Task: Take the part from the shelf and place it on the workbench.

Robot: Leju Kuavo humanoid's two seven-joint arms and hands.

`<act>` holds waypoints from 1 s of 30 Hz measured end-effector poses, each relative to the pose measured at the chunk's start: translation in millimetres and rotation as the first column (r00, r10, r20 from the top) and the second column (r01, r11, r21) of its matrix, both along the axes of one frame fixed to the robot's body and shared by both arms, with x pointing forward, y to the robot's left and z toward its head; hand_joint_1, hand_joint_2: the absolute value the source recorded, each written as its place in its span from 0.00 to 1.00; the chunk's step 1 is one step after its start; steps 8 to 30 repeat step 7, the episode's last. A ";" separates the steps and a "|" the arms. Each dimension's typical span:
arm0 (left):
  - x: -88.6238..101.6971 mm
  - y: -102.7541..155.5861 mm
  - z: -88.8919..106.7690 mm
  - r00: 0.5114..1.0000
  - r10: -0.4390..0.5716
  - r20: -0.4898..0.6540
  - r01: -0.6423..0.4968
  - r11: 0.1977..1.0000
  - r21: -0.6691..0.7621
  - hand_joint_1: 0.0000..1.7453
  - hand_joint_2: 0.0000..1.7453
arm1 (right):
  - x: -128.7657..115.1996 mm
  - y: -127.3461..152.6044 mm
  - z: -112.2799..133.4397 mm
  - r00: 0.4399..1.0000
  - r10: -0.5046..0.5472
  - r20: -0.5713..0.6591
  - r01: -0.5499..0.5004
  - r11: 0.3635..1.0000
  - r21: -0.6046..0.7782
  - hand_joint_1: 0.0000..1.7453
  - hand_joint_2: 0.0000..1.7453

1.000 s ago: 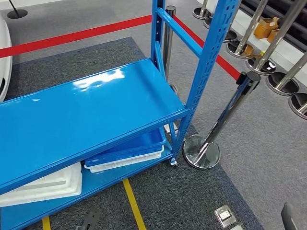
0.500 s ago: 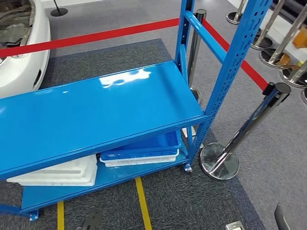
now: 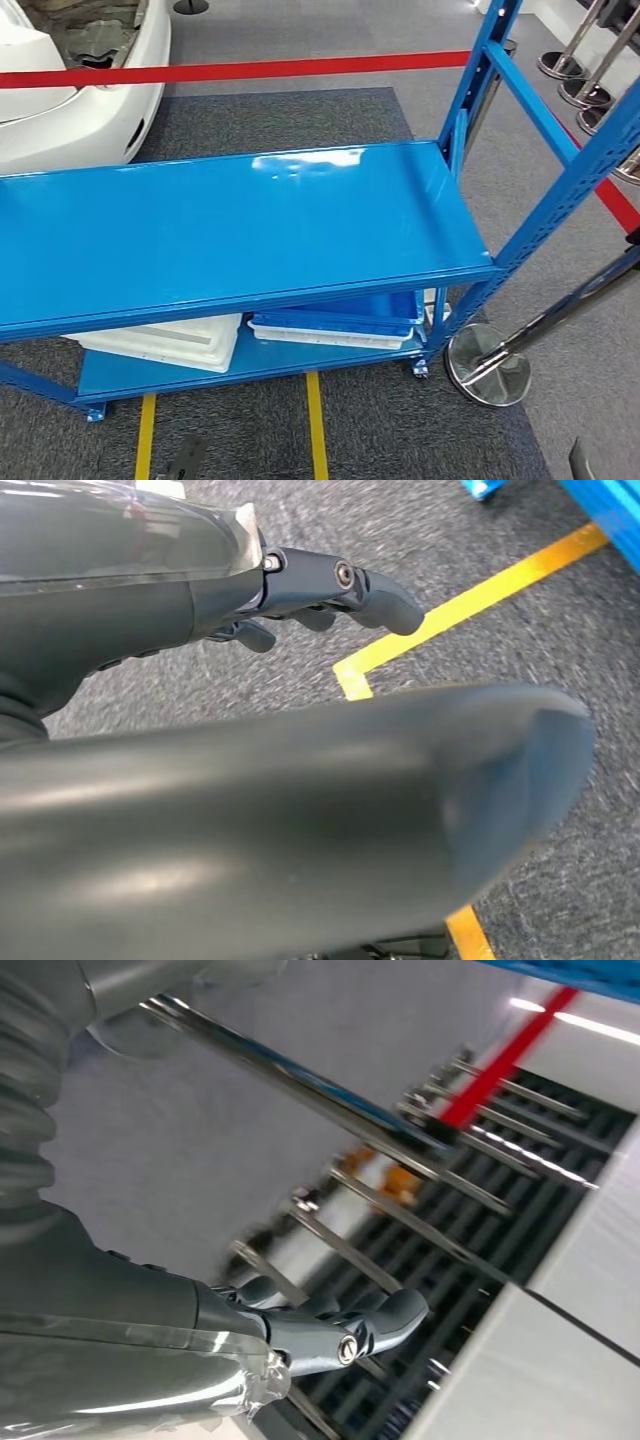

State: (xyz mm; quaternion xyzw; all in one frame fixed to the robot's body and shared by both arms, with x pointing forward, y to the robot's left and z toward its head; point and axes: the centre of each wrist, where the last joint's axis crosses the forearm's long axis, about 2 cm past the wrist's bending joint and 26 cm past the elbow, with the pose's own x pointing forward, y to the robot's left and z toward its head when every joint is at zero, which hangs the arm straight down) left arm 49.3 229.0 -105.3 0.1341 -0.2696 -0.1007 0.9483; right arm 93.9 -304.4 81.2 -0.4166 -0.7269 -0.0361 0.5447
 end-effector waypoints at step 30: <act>-2.1 -2.1 0.1 0.999 0.034 -0.009 -0.034 0.999 0.006 0.00 0.00 | -21.2 -25.4 -97.7 0.929 -0.086 -0.359 0.106 0.994 0.035 0.00 1.00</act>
